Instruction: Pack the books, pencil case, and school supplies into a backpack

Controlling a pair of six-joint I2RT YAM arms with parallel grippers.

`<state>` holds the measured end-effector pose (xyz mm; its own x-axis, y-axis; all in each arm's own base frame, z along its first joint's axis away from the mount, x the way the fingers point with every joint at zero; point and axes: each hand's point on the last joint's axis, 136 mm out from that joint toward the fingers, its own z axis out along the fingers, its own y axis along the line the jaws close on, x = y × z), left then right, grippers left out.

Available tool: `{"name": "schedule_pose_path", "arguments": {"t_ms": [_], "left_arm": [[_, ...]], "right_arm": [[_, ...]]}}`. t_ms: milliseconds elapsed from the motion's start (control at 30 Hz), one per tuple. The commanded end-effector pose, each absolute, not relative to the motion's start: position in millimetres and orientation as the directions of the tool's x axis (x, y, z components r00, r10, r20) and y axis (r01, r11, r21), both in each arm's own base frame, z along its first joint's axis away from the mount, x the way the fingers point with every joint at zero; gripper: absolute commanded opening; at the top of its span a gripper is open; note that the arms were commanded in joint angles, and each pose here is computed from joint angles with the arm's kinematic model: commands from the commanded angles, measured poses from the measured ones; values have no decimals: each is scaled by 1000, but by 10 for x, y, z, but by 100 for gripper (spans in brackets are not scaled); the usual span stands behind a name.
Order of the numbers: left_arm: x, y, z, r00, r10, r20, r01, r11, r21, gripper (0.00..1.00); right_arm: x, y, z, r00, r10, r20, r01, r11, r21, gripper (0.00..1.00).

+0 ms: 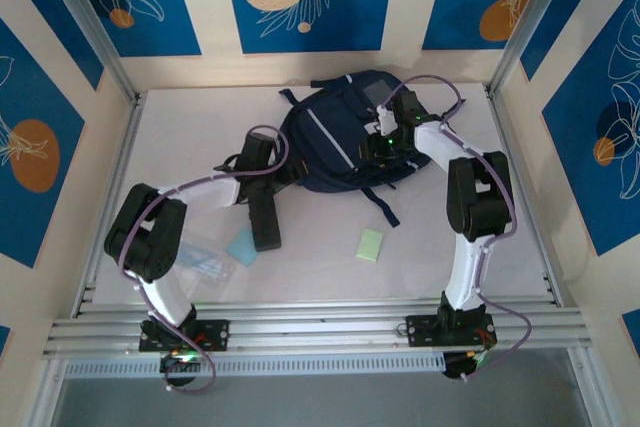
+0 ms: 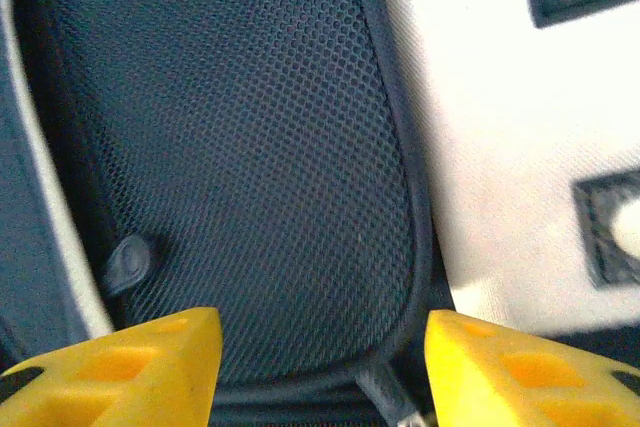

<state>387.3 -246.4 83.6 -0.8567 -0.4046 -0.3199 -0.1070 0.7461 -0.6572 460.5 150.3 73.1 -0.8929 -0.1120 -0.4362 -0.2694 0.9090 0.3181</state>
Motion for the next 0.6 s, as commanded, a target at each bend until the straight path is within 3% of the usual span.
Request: {"name": "schedule_pose_path", "arguments": {"t_ms": [0,133,267,567], "left_arm": [[3920,-2585,1083,-836,-455,-306,-88,662,-744,56],[4022,-2679,1080,-836,-453,-309,-77,655,-752,56],[4263,-2762,1074,-822,-459,-337,-64,663,-746,56],[4683,-2778,696,-808,-480,-343,-131,713,-688,57]], "right_arm": [[4574,1691,707,-890,-160,-426,-325,878,350,61],[4298,1729,568,-917,-186,-353,-305,897,319,64],[4052,1854,496,-943,-160,-293,-273,876,399,64],[3738,2370,811,-926,-246,-288,-369,756,541,61]]}}
